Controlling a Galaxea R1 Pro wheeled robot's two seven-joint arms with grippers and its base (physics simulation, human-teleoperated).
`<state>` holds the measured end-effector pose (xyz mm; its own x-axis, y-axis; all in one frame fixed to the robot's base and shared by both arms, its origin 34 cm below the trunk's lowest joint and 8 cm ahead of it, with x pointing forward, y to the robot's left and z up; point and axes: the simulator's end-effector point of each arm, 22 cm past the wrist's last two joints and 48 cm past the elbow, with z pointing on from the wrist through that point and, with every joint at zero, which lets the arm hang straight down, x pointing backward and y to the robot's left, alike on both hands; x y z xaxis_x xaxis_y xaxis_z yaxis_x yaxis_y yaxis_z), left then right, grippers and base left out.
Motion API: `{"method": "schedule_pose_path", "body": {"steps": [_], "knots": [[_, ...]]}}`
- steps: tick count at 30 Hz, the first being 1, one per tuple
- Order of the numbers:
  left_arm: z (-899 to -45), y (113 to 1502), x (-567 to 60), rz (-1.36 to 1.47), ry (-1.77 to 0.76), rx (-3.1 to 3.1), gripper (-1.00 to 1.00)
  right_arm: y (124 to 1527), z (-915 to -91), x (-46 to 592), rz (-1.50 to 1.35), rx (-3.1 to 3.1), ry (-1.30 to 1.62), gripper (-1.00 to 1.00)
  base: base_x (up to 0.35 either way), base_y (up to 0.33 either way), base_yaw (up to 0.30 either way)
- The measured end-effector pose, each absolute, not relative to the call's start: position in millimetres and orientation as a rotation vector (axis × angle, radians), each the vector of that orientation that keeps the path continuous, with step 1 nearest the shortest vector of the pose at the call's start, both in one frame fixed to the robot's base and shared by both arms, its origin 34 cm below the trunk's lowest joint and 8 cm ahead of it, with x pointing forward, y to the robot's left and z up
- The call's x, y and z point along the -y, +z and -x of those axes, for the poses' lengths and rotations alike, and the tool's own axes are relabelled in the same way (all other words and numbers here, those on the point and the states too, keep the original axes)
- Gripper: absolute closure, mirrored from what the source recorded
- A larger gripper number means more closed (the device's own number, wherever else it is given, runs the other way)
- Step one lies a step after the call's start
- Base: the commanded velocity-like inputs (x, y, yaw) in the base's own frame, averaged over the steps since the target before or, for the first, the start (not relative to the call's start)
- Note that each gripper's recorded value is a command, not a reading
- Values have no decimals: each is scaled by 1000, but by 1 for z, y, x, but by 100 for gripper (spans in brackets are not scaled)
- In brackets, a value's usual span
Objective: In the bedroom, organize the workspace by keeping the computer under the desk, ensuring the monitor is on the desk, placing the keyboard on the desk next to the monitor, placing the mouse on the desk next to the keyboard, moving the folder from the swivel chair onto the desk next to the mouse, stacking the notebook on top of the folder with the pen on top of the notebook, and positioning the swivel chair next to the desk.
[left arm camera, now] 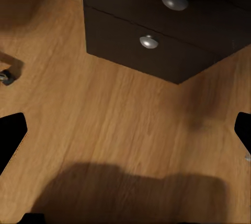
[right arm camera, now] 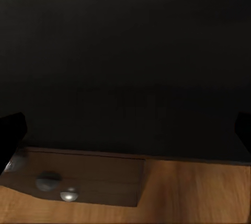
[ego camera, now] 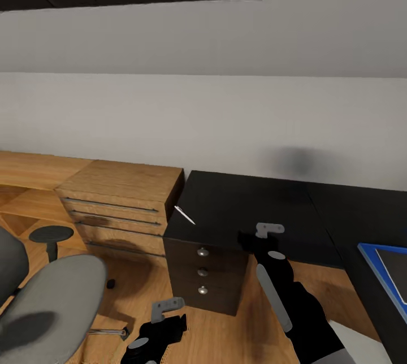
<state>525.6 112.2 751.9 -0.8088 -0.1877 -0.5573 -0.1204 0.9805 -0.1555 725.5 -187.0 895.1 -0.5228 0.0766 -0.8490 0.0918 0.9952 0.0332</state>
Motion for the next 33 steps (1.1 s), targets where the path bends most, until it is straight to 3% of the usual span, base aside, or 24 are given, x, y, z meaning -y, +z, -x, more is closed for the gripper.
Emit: {"method": "schedule_pose_path", "body": {"steps": [15,33], "knots": [[-544,754,-149,339,-104,-2495,-100,893,-725,186,-112,-2129,-20,-100,25,0,278],[-544,739,-177,413,-44,-2516,-100,887,-723,185,-107,-2142,-17,-100,303,-54,276]]}}
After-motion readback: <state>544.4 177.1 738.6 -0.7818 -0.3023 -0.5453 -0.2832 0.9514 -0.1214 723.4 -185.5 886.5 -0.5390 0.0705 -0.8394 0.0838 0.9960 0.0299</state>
